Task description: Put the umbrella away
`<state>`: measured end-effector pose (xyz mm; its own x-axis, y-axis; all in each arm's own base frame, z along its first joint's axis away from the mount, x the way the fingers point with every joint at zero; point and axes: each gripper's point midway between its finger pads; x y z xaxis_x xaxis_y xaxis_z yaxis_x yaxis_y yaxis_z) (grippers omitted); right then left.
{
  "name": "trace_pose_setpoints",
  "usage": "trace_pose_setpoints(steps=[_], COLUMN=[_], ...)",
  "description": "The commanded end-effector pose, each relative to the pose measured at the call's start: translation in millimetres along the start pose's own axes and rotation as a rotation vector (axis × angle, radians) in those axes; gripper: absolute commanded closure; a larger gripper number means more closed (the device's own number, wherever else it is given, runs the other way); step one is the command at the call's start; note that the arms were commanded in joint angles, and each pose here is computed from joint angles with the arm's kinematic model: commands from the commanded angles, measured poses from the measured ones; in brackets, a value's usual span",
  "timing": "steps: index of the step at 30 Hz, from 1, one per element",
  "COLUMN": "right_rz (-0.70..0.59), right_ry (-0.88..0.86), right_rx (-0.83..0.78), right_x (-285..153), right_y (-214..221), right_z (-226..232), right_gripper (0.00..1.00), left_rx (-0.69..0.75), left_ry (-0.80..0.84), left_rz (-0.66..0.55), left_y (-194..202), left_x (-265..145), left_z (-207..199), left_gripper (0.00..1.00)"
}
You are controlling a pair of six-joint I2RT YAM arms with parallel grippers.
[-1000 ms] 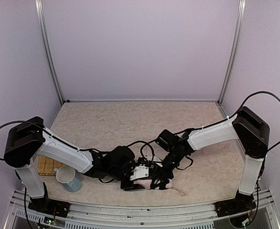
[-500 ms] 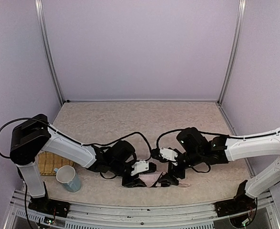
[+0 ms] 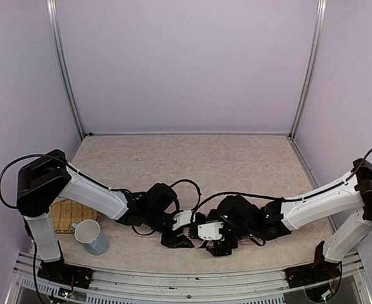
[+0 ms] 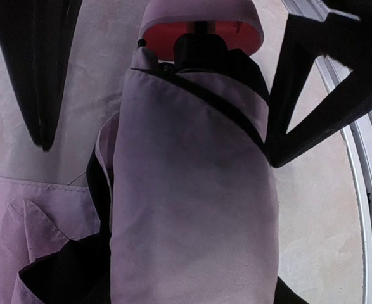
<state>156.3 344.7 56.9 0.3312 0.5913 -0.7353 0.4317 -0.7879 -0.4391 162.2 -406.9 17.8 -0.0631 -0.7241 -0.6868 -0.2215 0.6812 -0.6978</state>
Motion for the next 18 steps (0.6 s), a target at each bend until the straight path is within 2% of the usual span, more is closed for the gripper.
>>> trace_pose_setpoints(steps=[1, 3, 8, 9, 12, 13, 14, 18], right_rz=[0.066, 0.111, 0.158, 0.159, 0.178, 0.181, 0.185, 0.155], right_ry=[-0.008, -0.04, -0.105, -0.113, -0.127, -0.131, -0.13, -0.075], right_rx=[-0.107, -0.107, -0.081, -0.075, -0.057, -0.055, -0.05, -0.031], right_x=[21.5, 30.4, 36.5, 36.2, 34.3, 33.3, 31.9, 22.7], right_y=[2.3, 10.1, 22.4, 23.7, 28.6, 29.1, 30.1, 23.5], right_z=[-1.5, 5.1, 21.6, 24.1, 29.1, 30.0, 29.9, 18.2], right_gripper=[0.06, 0.13, 0.5, 0.58, 0.73, 0.77, 0.81, 0.94], left_rx=[-0.132, -0.132, -0.125, -0.123, -0.066, -0.037, -0.007, 0.093], left_ry=[0.052, 0.054, 0.043, 0.015, -0.044, -0.057, -0.074, -0.181], left_rz=[0.229, 0.226, 0.195, 0.179, 0.052, -0.004, -0.062, -0.298], left_y=[77.5, 77.2, 71.6, 67.2, 39.2, 27.8, 16.2, -28.4], left_x=[6.4, 6.1, 2.9, 0.7, -15.5, -23.8, -32.9, -79.0], left_z=[-11.1, -11.3, -10.3, -6.6, -2.9, -4.2, -5.1, -8.1], left_gripper=[0.47, 0.46, 0.43, 0.39, 0.19, 0.06, 0.02, 0.01])
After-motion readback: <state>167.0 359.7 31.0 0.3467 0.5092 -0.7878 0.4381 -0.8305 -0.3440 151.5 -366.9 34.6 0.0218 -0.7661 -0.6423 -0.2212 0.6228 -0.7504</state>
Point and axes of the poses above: each gripper's point midway between its finger pads, its own x axis out along the fingers, its own z axis along the line the jaws close on, y = z × x, and after that the axes turned 12 degrees about -x, right-handed
